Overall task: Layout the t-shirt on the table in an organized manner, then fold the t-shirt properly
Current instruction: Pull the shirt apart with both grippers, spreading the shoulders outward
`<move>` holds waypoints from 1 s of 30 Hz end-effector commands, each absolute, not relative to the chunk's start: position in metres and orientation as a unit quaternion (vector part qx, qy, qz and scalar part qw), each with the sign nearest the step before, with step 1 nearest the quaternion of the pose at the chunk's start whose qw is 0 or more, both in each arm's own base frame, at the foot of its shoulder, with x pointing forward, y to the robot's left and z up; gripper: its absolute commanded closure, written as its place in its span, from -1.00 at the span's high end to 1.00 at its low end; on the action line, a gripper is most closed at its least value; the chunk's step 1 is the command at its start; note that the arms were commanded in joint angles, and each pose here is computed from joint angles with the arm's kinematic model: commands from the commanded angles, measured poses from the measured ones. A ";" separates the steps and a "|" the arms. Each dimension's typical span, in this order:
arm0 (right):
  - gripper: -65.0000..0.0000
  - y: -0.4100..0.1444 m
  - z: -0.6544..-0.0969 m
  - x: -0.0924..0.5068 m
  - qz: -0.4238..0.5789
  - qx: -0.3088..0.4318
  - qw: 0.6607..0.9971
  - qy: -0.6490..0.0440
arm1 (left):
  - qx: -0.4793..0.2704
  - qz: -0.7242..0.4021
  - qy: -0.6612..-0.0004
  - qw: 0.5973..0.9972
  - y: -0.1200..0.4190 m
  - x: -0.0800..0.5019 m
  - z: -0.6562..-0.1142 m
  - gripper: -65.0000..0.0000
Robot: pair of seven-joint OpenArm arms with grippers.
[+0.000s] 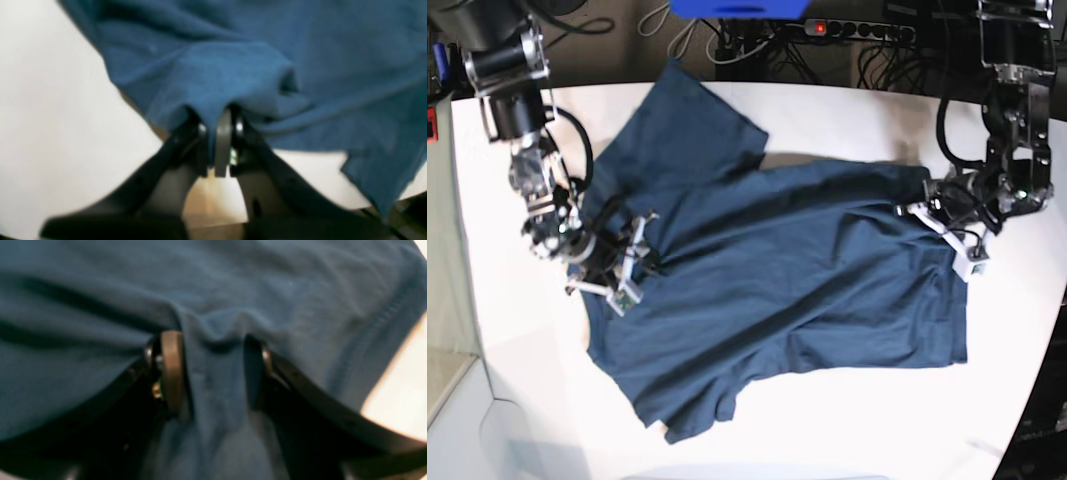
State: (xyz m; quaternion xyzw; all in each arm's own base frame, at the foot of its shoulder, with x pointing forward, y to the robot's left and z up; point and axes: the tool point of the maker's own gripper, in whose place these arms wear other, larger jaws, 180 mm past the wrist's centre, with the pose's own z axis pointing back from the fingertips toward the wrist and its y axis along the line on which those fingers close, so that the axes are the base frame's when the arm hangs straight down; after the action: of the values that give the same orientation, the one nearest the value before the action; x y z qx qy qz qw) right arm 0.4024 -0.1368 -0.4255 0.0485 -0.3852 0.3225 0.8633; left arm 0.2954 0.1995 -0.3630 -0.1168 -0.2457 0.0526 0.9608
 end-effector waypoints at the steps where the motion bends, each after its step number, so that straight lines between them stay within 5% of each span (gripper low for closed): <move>1: -0.11 -0.161 -0.416 0.417 0.324 0.006 0.867 -0.379 | -0.118 0.046 -0.279 0.952 0.200 0.310 -0.343 -0.97; 10: -0.11 -0.201 -0.353 0.451 0.303 -0.043 0.845 -0.438 | -0.116 0.059 -0.269 0.954 0.202 0.311 -0.352 -0.97; 20: -0.10 -0.154 -0.316 0.334 0.375 -0.069 0.814 -0.438 | -0.138 0.041 -0.310 0.940 0.180 0.325 -0.326 -0.97; 30: -0.10 -0.100 -0.395 0.246 0.322 0.045 0.875 -0.358 | -0.095 0.006 -0.303 0.948 0.177 0.329 -0.332 -0.97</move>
State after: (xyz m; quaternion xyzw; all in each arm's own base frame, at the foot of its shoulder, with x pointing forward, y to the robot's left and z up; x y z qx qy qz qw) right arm 0.2410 -0.0980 -0.4016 0.0489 -0.3452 0.3240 0.8794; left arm 0.3203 0.1772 -0.3444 -0.0924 -0.2835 0.0076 0.9545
